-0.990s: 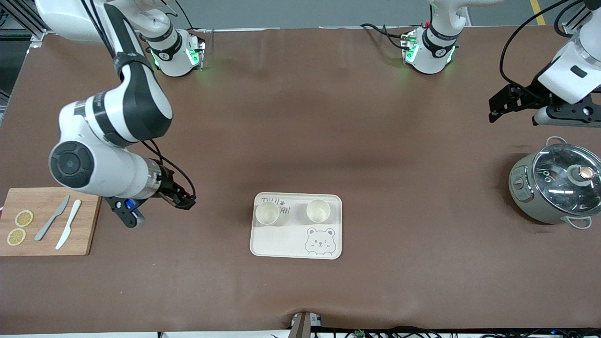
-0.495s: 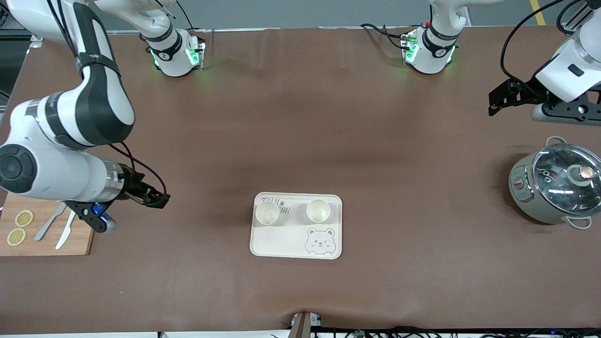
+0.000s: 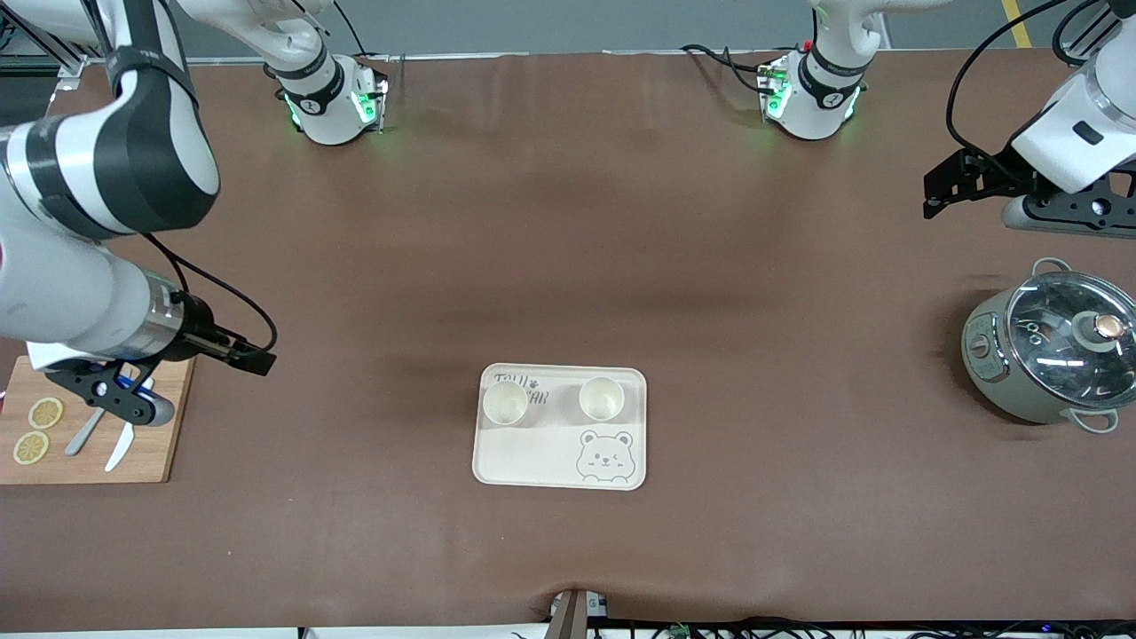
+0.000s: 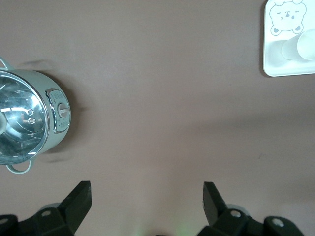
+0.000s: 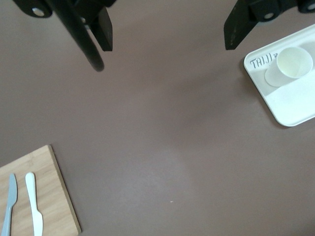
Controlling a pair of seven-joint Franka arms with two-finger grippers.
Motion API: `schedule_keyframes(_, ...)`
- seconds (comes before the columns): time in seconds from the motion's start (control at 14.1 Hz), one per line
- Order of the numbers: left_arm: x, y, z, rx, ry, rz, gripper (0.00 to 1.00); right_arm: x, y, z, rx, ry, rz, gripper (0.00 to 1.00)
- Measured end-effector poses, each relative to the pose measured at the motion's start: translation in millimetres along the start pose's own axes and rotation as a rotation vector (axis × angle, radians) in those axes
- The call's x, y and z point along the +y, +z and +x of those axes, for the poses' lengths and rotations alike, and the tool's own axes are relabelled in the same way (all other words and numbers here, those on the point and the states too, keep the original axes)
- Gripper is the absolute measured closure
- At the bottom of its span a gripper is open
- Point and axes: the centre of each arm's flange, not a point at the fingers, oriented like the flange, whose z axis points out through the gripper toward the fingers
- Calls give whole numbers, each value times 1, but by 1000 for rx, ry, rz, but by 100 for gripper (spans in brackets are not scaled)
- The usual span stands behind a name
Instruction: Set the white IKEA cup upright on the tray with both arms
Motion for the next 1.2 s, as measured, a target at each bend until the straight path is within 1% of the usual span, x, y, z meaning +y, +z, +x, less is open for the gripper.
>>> schedule_keyframes(0.14, 0, 0, 0, 0, 0, 0, 0, 14, -15, -3, 5, -85, 2, 0)
schedule_keyframes(0.35, 0, 0, 0, -1, 0, 0, 0, 45, -20, -4, -10, -159, -7, 0)
schedule_keyframes(0.57, 0, 1, 0, -3, 0, 0, 0, 62, -23, -15, 0, -239, -8, 0)
schedule_keyframes(0.85, 0, 1, 0, -5, 0, 0, 0, 84, -41, -34, 22, -290, -7, 0)
schedule_keyframes(1.2, 0, 1, 0, -5, 0, 0, 0, 104, -49, -51, 25, -332, -14, 0)
